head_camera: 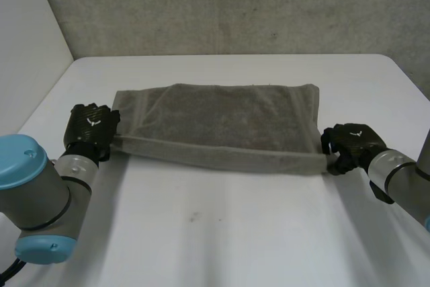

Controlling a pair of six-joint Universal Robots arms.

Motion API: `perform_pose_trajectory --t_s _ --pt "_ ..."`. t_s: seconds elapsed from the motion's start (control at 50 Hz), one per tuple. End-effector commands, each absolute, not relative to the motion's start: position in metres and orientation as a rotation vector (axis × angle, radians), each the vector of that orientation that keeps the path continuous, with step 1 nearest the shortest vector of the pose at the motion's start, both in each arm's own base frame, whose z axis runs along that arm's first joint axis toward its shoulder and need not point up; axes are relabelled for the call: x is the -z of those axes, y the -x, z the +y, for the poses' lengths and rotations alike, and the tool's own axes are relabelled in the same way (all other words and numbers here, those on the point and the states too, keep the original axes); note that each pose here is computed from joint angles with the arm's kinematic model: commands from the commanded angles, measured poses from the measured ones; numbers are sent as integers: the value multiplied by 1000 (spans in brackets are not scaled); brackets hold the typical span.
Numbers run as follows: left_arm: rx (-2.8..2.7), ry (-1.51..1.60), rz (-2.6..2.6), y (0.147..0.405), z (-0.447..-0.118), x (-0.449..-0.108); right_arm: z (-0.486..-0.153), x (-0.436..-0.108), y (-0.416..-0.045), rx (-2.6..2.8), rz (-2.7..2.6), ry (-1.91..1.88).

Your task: Fold the laundry

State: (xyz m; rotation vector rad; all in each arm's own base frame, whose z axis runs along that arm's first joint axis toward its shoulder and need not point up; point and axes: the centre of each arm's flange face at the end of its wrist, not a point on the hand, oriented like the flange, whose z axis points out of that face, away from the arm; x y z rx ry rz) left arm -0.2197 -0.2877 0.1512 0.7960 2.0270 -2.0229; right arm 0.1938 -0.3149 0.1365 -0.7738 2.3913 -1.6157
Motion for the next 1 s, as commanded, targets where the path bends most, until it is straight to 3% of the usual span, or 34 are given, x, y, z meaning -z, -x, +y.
perform_pose_trajectory --t_s 0.02,0.24,0.36,0.46,0.52,0.6,0.7,0.78,0.9,0.94,1.0 --pt "2021 -796 2028 220 -288 -151 -315 -131 -185 1606 2425 792" --pt "1985 -814 2055 218 -283 -147 -312 -141 -181 1680 2419 964" --pt "1781 -934 2164 211 -249 -151 -286 -160 -178 1630 2448 1207" --pt "1372 -1169 2310 191 -187 -159 -235 -190 -157 1295 2552 1541" --pt "1320 -1226 2304 186 -167 -172 -213 -205 -146 1146 2553 1691" --pt "1389 -1224 2250 187 -164 -184 -214 -222 -145 1267 2523 1750" --pt "1587 -1186 2140 197 -187 -193 -236 -218 -147 1463 2528 1646" --pt "1625 -1185 2107 206 -209 -178 -264 -193 -171 1525 2466 1653" --pt "1667 -1162 2075 224 -260 -149 -291 -180 -189 1645 2483 1659" --pt "1724 -1131 2033 233 -289 -145 -317 -169 -199 1772 2469 1639" --pt "1762 -1100 2007 237 -304 -146 -343 -160 -210 1900 2414 1614"
